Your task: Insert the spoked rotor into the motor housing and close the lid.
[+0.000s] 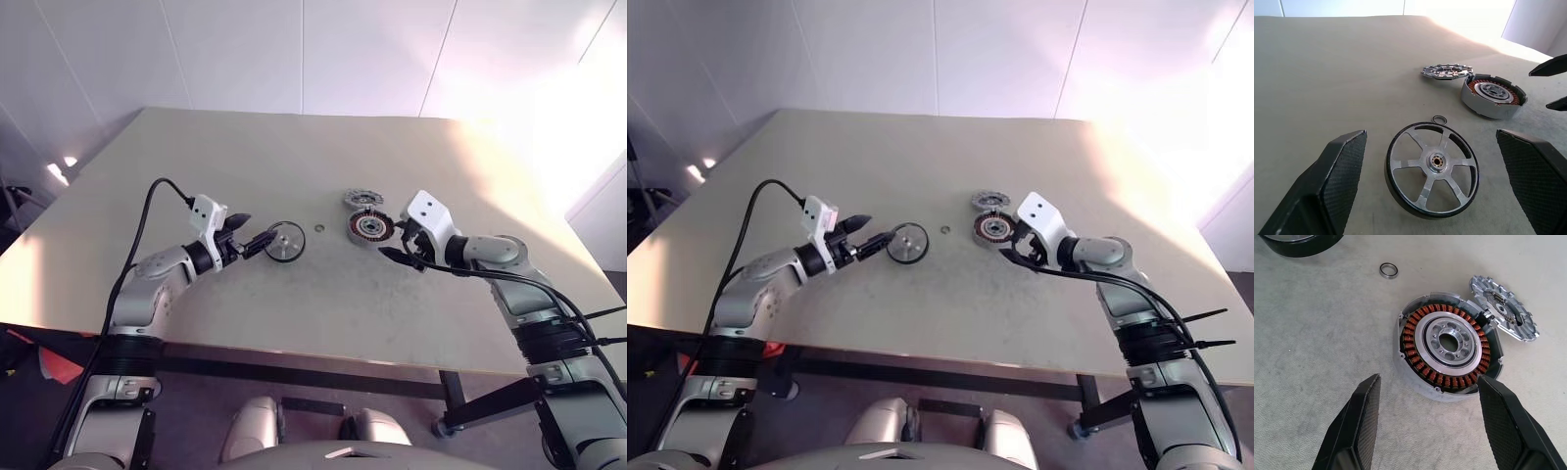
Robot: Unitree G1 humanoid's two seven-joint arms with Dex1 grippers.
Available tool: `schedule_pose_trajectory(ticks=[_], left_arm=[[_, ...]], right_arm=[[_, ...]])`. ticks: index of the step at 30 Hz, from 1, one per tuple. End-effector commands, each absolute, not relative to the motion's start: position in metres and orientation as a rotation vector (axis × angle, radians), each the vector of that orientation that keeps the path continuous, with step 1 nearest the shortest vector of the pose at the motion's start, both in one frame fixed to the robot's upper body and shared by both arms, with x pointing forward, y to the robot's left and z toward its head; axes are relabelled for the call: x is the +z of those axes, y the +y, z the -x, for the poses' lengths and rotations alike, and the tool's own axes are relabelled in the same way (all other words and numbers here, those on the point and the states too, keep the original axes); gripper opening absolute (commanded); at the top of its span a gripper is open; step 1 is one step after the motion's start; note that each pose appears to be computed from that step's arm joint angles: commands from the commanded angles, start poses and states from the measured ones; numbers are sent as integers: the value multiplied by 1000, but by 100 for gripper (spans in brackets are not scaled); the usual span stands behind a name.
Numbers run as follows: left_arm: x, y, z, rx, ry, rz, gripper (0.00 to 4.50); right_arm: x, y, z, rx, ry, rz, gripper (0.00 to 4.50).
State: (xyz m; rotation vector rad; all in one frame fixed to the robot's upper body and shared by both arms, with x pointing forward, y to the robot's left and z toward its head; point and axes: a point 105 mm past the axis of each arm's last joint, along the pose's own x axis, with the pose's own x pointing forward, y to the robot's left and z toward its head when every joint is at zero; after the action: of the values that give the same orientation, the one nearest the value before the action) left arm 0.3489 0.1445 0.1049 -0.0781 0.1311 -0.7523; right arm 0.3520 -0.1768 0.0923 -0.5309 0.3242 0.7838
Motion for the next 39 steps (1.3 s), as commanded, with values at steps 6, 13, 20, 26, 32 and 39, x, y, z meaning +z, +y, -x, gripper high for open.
schedule_pose_trajectory(ticks=[6, 13, 20, 26, 32, 39], left_arm=[[123, 142, -353, -765, 73, 55, 448], [121, 142, -352, -767, 75, 53, 448], [119, 142, -351, -762, 78, 49, 448], [113, 138, -351, -760, 91, 34, 448], [110, 139, -347, -747, 89, 42, 448], [109, 141, -344, -730, 86, 47, 448]], right_arm=[[109, -174, -359, 774, 264, 555, 349], [108, -176, -359, 770, 268, 560, 349], [103, -177, -362, 805, 298, 665, 349], [99, -177, -372, 866, 324, 794, 349], [102, -170, -386, 928, 321, 900, 349], [102, -157, -396, 1020, 328, 993, 349]])
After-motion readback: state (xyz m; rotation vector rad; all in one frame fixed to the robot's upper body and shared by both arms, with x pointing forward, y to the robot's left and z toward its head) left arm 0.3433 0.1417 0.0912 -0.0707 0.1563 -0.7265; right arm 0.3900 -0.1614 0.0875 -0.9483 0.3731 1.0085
